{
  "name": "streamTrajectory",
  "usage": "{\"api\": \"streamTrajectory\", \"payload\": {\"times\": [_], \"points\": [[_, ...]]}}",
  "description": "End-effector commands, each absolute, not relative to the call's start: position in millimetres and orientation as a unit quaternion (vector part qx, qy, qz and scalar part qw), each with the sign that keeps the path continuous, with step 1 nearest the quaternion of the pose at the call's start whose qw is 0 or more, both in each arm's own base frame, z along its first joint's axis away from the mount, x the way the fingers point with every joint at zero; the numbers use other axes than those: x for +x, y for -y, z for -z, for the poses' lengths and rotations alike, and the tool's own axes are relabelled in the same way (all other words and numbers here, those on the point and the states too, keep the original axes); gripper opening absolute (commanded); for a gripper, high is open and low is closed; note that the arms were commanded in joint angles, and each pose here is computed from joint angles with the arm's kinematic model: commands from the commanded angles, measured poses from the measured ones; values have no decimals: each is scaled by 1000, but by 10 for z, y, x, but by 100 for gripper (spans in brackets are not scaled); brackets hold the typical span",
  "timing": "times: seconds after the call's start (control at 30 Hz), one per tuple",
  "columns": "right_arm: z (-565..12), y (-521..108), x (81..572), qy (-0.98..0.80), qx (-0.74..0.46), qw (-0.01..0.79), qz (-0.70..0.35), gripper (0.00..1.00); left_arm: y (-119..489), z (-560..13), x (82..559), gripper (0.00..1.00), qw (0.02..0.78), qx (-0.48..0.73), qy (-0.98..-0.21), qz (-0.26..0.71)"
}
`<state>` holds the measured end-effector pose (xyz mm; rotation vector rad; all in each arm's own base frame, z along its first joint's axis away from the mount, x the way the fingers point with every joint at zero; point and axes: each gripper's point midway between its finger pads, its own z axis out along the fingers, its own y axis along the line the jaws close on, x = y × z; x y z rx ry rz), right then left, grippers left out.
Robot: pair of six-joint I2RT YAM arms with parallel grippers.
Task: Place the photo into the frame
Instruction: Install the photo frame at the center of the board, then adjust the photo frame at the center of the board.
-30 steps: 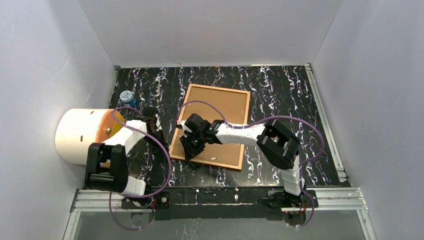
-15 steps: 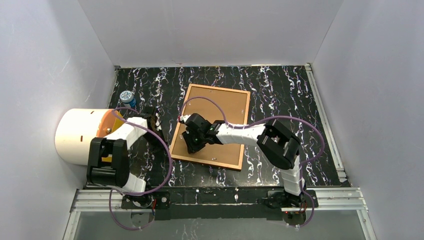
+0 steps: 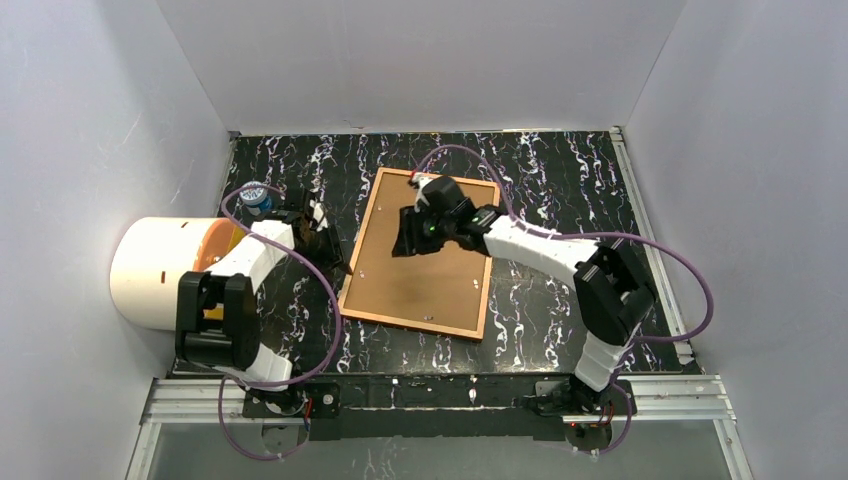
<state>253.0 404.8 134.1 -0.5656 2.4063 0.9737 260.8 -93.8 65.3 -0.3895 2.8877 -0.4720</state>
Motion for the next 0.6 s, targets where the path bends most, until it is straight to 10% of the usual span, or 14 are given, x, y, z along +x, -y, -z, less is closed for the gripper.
{"api": "streamTrajectory", "payload": {"times": [0.0, 0.57], "points": [[-1318, -3892, 2608, -892, -132, 189, -390, 50, 1076, -431, 2580, 41, 67, -114, -972, 196], [-716, -3924, 2576, -918, -44, 53, -391, 52, 1397, -259, 2236, 14, 12, -88, -972, 218]]}}
